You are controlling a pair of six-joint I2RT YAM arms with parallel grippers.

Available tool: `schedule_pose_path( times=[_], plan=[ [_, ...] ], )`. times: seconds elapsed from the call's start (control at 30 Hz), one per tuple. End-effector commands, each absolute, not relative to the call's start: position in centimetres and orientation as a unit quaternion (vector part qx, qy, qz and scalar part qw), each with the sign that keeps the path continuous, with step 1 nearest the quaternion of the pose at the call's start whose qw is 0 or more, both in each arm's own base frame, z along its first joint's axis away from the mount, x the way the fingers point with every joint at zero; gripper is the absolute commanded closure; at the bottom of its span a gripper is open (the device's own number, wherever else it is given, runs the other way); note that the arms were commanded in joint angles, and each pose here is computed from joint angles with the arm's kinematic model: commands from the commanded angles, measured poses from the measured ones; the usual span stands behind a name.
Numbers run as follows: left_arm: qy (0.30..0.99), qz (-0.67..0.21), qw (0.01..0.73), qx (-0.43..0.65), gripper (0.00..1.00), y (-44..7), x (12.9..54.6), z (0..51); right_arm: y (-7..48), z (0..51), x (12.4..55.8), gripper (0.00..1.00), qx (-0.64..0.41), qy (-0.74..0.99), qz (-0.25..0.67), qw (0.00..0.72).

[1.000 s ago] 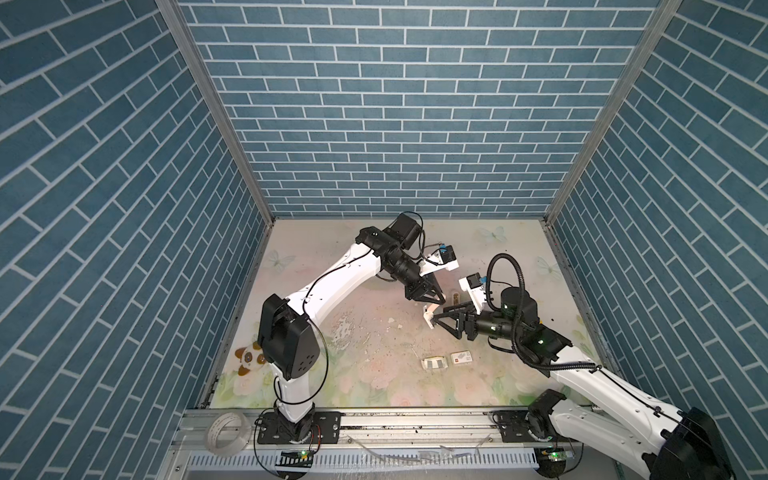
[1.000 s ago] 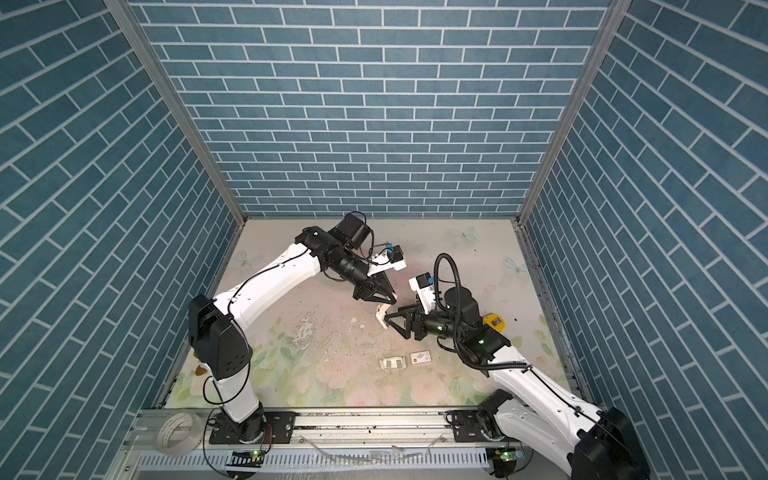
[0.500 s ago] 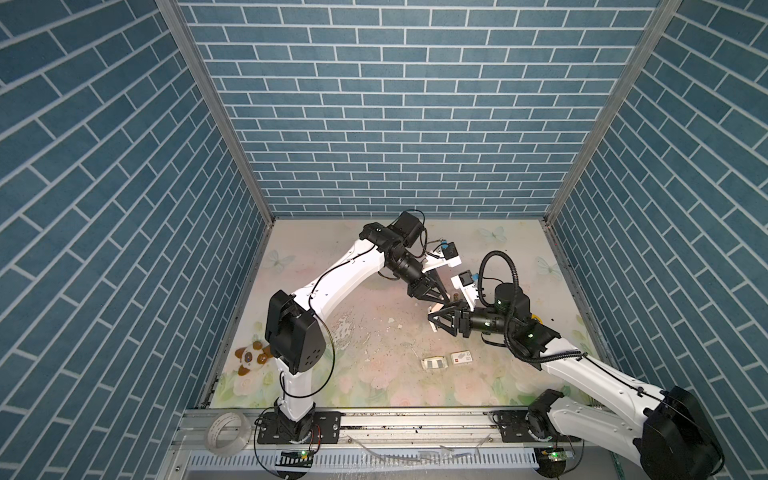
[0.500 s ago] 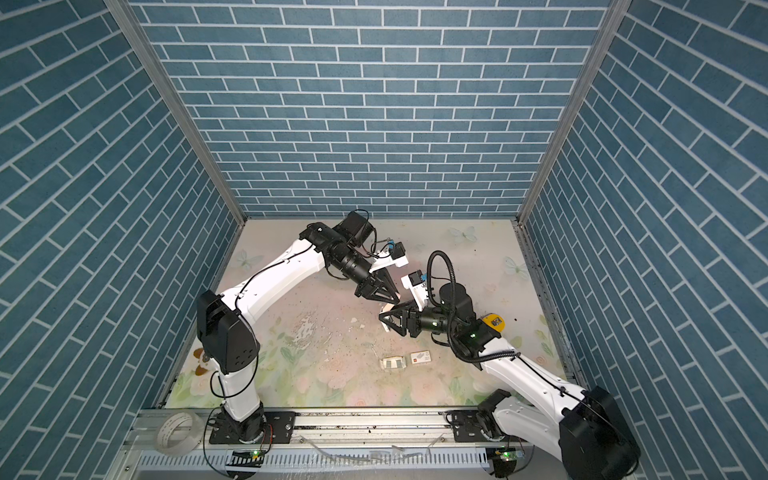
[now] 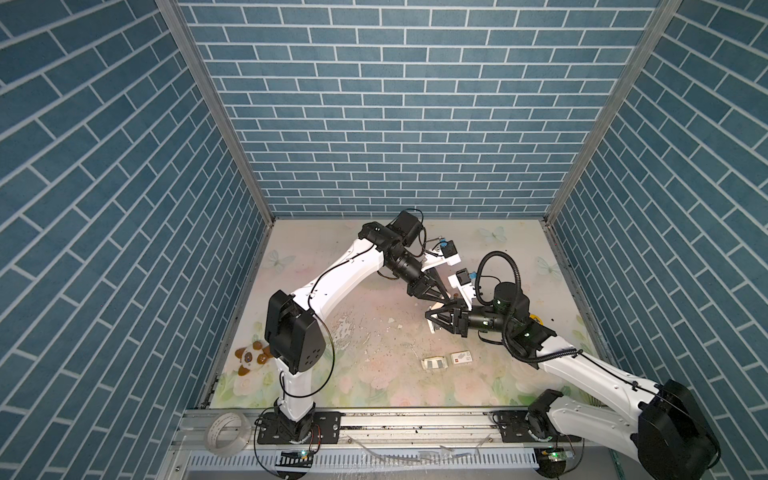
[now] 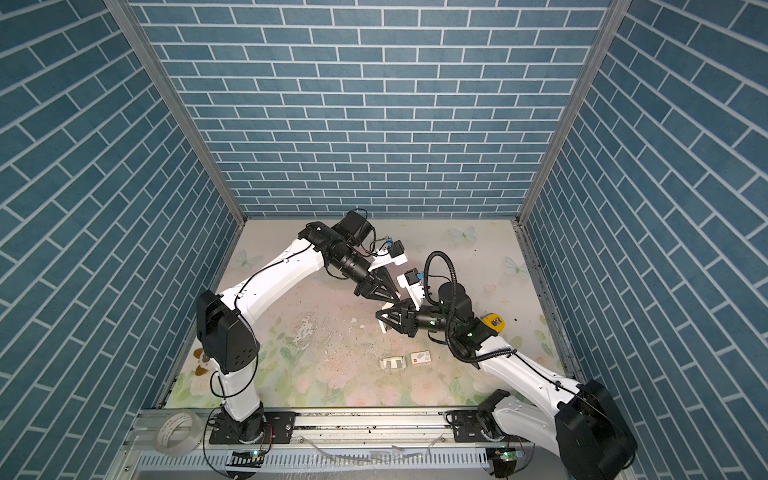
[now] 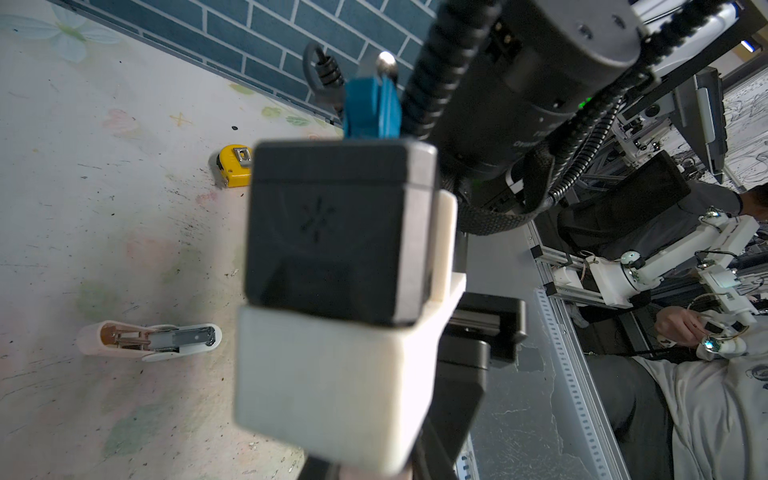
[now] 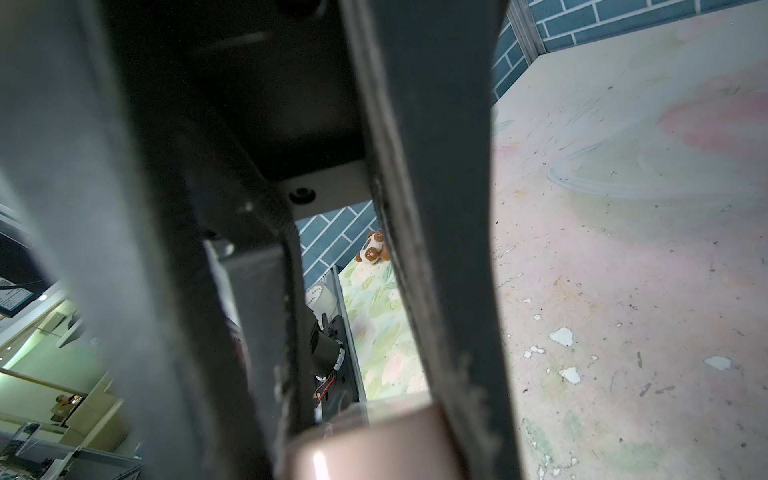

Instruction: Load the staples into the stapler

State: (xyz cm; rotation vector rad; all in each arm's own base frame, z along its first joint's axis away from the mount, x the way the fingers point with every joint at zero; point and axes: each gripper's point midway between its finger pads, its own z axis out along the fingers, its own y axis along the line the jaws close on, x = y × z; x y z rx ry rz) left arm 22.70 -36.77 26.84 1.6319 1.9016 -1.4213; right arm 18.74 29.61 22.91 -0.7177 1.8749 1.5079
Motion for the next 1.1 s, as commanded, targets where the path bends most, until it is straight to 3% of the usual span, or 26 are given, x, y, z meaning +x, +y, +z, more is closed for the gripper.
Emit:
schedule_pose_path(
  times=[0.0, 0.1, 0.17, 0.5, 0.8, 1.07],
  plan=[
    [0.651, -0.492, 0.142, 0.560, 0.64, -36.3, 22.4, 27.9, 29.3, 23.6, 20.0, 0.80, -0.238, 0.721, 0.564, 0.325],
    [0.655, -0.482, 0.159, 0.559, 0.39, -35.9, 22.8, 28.1, 29.3, 23.4, 20.2, 0.80, -0.237, 0.726, 0.558, 0.324],
    [0.658, -0.473, 0.169, 0.561, 0.33, -35.7, 23.0, 28.1, 29.3, 23.2, 20.3, 0.80, -0.235, 0.731, 0.554, 0.322],
    [0.722, -0.366, 0.253, 0.530, 0.27, -32.5, 27.6, 28.0, 28.7, 21.3, 21.6, 0.80, -0.217, 0.772, 0.504, 0.319],
    [0.850, -0.148, 0.377, 0.336, 0.22, -20.5, 37.0, 27.6, 27.7, 16.6, 24.7, 0.79, -0.182, 0.855, 0.393, 0.286],
    [0.884, -0.108, 0.377, 0.255, 0.23, -14.3, 38.5, 26.2, 27.6, 12.8, 28.1, 0.79, -0.149, 0.904, 0.299, 0.268]
  ],
)
